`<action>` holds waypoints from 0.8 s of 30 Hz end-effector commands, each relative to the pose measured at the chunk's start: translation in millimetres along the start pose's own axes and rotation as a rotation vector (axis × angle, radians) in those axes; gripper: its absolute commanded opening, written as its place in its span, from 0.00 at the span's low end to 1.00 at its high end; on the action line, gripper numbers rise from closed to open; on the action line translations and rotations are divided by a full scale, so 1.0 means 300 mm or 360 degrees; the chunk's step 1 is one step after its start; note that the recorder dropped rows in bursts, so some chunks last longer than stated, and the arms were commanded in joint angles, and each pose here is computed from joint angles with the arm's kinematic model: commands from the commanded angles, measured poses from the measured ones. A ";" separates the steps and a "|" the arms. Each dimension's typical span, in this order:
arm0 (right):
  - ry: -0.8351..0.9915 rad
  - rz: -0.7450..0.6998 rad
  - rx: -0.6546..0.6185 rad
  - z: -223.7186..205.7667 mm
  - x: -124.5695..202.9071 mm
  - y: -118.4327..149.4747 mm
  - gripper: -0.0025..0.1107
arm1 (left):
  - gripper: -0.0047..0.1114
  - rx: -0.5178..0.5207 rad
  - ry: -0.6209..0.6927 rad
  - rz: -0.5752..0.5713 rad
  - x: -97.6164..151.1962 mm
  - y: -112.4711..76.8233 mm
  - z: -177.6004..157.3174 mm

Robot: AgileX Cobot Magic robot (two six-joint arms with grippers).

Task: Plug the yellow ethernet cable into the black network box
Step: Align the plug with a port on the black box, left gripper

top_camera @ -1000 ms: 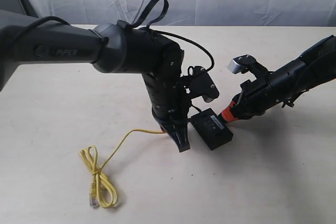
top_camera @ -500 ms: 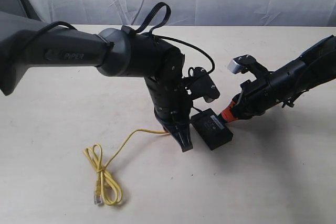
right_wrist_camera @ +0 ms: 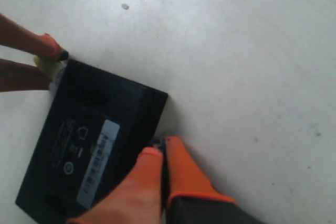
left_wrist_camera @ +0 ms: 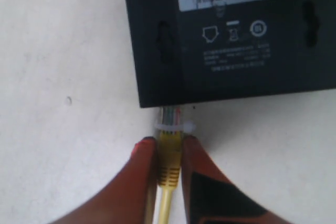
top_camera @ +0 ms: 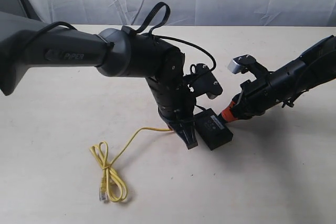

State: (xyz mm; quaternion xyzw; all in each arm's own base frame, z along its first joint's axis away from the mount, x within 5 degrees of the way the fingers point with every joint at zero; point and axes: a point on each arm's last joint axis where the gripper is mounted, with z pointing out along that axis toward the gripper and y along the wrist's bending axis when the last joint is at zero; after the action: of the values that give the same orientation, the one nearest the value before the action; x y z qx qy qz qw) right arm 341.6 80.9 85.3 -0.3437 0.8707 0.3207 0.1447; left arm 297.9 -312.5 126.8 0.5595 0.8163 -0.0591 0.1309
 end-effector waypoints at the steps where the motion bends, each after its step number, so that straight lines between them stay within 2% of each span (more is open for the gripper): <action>1: 0.0006 -0.0008 0.0035 0.002 0.002 -0.011 0.01 | 0.04 0.0002 -0.0029 -0.0011 -0.010 -0.004 0.006; 10: -0.0002 -0.0001 0.0034 0.002 0.001 -0.011 0.01 | 0.04 0.0009 -0.0047 0.0018 -0.013 -0.006 0.013; 17: -0.0012 0.0000 0.0059 0.002 -0.001 -0.015 0.01 | 0.04 0.0036 0.0027 0.0074 0.003 -0.010 0.029; 24: -0.0025 0.0008 0.0063 0.002 -0.005 -0.017 0.01 | 0.04 0.0024 0.0011 0.0090 -0.004 -0.009 -0.018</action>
State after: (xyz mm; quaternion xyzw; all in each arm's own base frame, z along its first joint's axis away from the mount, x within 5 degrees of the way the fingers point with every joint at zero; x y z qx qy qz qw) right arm 342.7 80.8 85.2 -0.3391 0.8727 0.3183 0.1488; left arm 298.8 -314.4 123.5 0.5781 0.8028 -0.0601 0.1327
